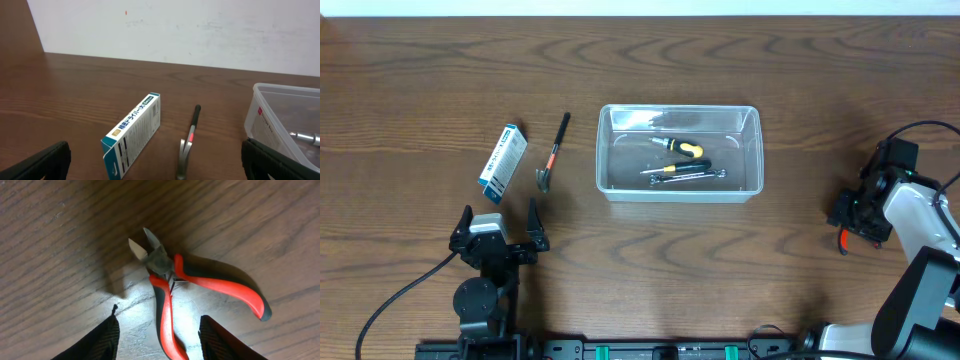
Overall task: Pack container
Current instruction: 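Move the right gripper down to the red pliers and grasp, then lift the red pliers and lower them into the container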
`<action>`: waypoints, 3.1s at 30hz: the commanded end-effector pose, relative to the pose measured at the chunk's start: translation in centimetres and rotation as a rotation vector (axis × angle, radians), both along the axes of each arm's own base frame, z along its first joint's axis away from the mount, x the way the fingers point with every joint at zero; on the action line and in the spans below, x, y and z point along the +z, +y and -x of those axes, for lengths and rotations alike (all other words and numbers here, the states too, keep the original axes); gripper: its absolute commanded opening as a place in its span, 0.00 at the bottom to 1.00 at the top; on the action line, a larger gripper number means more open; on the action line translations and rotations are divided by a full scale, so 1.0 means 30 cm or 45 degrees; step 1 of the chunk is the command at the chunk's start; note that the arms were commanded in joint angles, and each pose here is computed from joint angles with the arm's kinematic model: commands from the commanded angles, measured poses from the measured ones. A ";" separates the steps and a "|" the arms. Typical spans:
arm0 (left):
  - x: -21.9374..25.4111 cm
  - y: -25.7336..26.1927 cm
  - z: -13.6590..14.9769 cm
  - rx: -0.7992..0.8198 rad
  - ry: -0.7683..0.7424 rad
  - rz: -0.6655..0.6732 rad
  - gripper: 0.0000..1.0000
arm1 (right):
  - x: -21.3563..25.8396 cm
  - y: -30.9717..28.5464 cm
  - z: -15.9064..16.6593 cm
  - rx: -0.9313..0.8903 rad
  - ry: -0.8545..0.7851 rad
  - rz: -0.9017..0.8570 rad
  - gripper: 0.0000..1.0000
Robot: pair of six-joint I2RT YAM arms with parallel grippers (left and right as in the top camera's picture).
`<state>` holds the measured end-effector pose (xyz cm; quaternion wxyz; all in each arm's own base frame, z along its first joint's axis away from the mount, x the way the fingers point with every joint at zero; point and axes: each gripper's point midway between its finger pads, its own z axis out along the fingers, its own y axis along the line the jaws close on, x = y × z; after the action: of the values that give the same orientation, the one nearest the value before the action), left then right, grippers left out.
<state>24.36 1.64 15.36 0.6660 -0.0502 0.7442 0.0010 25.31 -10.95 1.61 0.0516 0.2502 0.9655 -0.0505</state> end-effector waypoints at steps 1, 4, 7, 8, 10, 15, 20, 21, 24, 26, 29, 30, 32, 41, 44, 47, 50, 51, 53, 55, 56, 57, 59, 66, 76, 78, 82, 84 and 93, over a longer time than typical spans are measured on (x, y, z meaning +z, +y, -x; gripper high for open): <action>-0.057 -0.003 -0.001 -0.005 0.056 -0.004 0.98 | 0.000 -0.027 0.014 -0.049 0.000 0.023 0.55; -0.057 -0.003 -0.001 -0.005 0.056 -0.004 0.98 | -0.013 -0.031 0.022 -0.068 0.018 0.015 0.58; -0.057 -0.003 -0.001 -0.005 0.056 -0.004 0.98 | -0.031 -0.034 0.027 -0.073 0.038 0.007 0.57; -0.057 -0.003 -0.001 -0.005 0.056 -0.004 0.98 | -0.035 -0.033 0.029 -0.073 0.043 0.005 0.58; -0.057 -0.003 -0.001 -0.005 0.056 -0.004 0.98 | -0.046 -0.031 0.030 -0.073 0.054 -0.001 0.58; -0.057 -0.003 -0.001 -0.005 0.056 -0.004 0.98 | -0.075 -0.024 0.038 -0.072 0.088 -0.023 0.57; -0.057 -0.003 -0.001 -0.005 0.056 -0.004 0.98 | -0.108 -0.014 0.041 -0.070 0.113 -0.051 0.58; -0.057 -0.003 -0.001 -0.005 0.056 -0.004 0.98 | -0.114 -0.010 0.040 -0.069 0.116 -0.061 0.58; -0.057 -0.003 -0.001 -0.005 0.056 -0.004 0.98 | -0.129 -0.004 0.046 -0.070 0.134 -0.076 0.52; -0.057 -0.003 -0.001 -0.005 0.056 -0.004 0.98 | -0.135 -0.002 0.048 -0.070 0.141 -0.081 0.41; -0.057 -0.003 -0.001 -0.005 0.056 -0.004 0.98 | -0.137 -0.001 0.048 -0.069 0.142 -0.085 0.22; -0.057 -0.003 -0.001 -0.005 0.056 -0.004 0.98 | -0.137 -0.001 0.048 -0.069 0.142 -0.085 0.22; -0.057 -0.003 -0.001 -0.005 0.056 -0.004 0.98 | -0.136 0.000 0.050 -0.070 0.145 -0.086 0.21; -0.057 -0.003 -0.001 -0.005 0.056 -0.004 0.98 | -0.137 0.015 0.054 -0.068 0.148 -0.117 0.01; -0.057 -0.003 -0.001 -0.005 0.056 -0.004 0.98 | -0.135 0.024 0.055 -0.068 0.151 -0.136 0.01; -0.057 -0.003 -0.001 -0.005 0.056 -0.004 0.98 | -0.127 0.025 0.043 -0.067 0.140 -0.145 0.01; -0.057 -0.003 -0.001 -0.005 0.056 -0.004 0.98 | -0.102 0.018 0.012 -0.066 0.115 -0.149 0.01; -0.057 -0.003 -0.001 -0.005 0.056 -0.004 0.98 | -0.090 0.016 -0.004 -0.064 0.102 -0.153 0.01; -0.057 -0.003 -0.001 -0.005 0.056 -0.005 0.98 | -0.055 0.009 -0.047 -0.045 0.066 -0.160 0.01; -0.057 -0.003 -0.001 -0.005 0.056 -0.004 0.98 | -0.020 -0.001 -0.084 -0.028 0.035 -0.159 0.01; -0.057 -0.003 -0.001 -0.005 0.056 -0.004 0.98 | 0.003 -0.005 -0.107 -0.010 0.015 -0.161 0.01; -0.057 -0.003 -0.001 -0.005 0.056 -0.004 0.98 | 0.028 -0.008 -0.131 0.012 -0.005 -0.164 0.01; -0.058 -0.003 -0.001 -0.005 0.056 -0.005 0.98 | 0.077 -0.019 -0.170 0.025 -0.035 -0.154 0.01; -0.057 -0.003 -0.001 -0.005 0.056 -0.005 0.98 | 0.287 0.015 -0.338 0.185 -0.216 -0.191 0.01; -0.057 -0.003 -0.001 -0.005 0.056 -0.004 0.98 | 0.577 0.263 -0.517 0.656 -0.417 -0.137 0.01; -0.057 -0.003 -0.001 -0.005 0.056 -0.004 0.98 | 0.622 0.337 -0.535 0.750 -0.445 -0.128 0.01; -0.057 -0.003 -0.001 -0.005 0.056 -0.004 0.98 | 0.700 0.516 -0.554 0.947 -0.508 -0.123 0.01; -0.057 -0.003 -0.001 -0.005 0.056 -0.004 0.98 | 0.726 0.607 -0.551 1.068 -0.532 -0.119 0.02; -0.058 -0.003 -0.001 -0.005 0.056 -0.004 0.98 | 0.746 0.949 -0.461 1.557 -0.552 -0.081 0.03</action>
<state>24.36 1.64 15.36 0.6660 -0.0502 0.7442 0.0010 39.52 15.77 23.01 0.2424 -0.2882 0.9230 0.0794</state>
